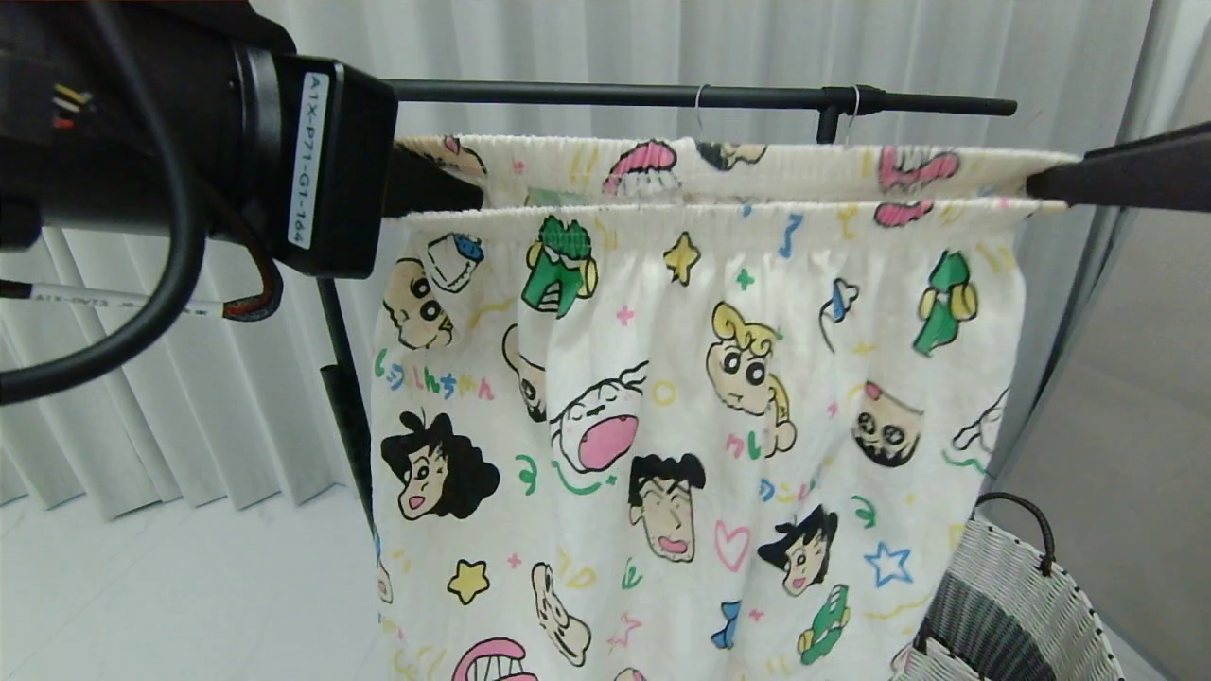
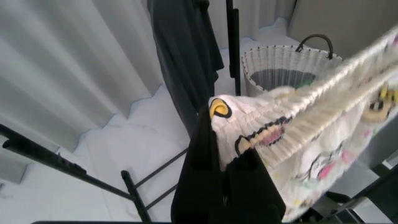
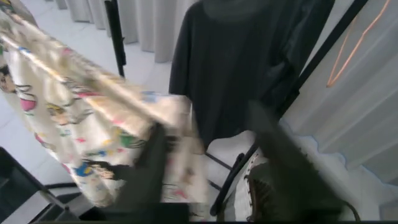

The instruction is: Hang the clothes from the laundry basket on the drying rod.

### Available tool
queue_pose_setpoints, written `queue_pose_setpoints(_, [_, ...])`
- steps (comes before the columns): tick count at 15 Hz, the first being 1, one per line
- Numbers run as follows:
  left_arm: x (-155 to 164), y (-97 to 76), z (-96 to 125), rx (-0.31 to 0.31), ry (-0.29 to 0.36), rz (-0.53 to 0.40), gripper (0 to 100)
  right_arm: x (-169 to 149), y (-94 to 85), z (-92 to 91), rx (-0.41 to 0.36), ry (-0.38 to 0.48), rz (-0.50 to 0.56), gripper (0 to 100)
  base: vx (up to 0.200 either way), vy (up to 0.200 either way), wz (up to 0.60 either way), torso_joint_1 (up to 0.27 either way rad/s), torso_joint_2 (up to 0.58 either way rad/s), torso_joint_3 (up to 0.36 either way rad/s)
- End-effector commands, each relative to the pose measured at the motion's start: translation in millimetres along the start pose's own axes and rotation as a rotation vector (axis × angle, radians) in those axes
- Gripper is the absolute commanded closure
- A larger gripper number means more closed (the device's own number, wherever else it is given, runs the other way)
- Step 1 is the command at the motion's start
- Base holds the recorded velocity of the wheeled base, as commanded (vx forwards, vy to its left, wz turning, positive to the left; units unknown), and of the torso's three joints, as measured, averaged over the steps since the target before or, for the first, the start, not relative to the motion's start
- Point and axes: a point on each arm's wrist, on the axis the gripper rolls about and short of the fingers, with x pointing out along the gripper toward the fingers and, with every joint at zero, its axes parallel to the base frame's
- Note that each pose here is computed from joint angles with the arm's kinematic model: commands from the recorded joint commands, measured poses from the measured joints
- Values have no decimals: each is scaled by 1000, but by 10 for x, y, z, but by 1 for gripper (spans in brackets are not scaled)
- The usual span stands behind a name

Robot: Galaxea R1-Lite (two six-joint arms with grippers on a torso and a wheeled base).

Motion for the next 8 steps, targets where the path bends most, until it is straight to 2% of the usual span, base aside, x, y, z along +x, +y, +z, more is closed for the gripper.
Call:
queue_pose_setpoints(1, [16, 0, 11, -2, -12, 2, 100, -102, 23, -112, -20, 15, 25, 0, 0, 0, 0, 0, 0, 0])
queue_pose_setpoints(3, [63, 1, -7, 1, 4, 21, 100, -233, 37, -235, -38, 18, 55, 0, 0, 0, 0, 0, 0, 0])
queue_pose_setpoints(5, [128, -5, -54, 6, 32, 68, 100, -334, 53, -302, -40, -38, 142, 0, 0, 0, 0, 0, 0, 0])
queue_pose_setpoints(7, [148, -17, -79, 10, 44, 70, 100, -254, 52, -292, -36, -123, 135, 0, 0, 0, 0, 0, 0, 0])
queue_pose_setpoints(8, [151, -14, -83, 10, 47, 73, 100, -206, 0, -320, -29, -113, 68, 0, 0, 0, 0, 0, 0, 0])
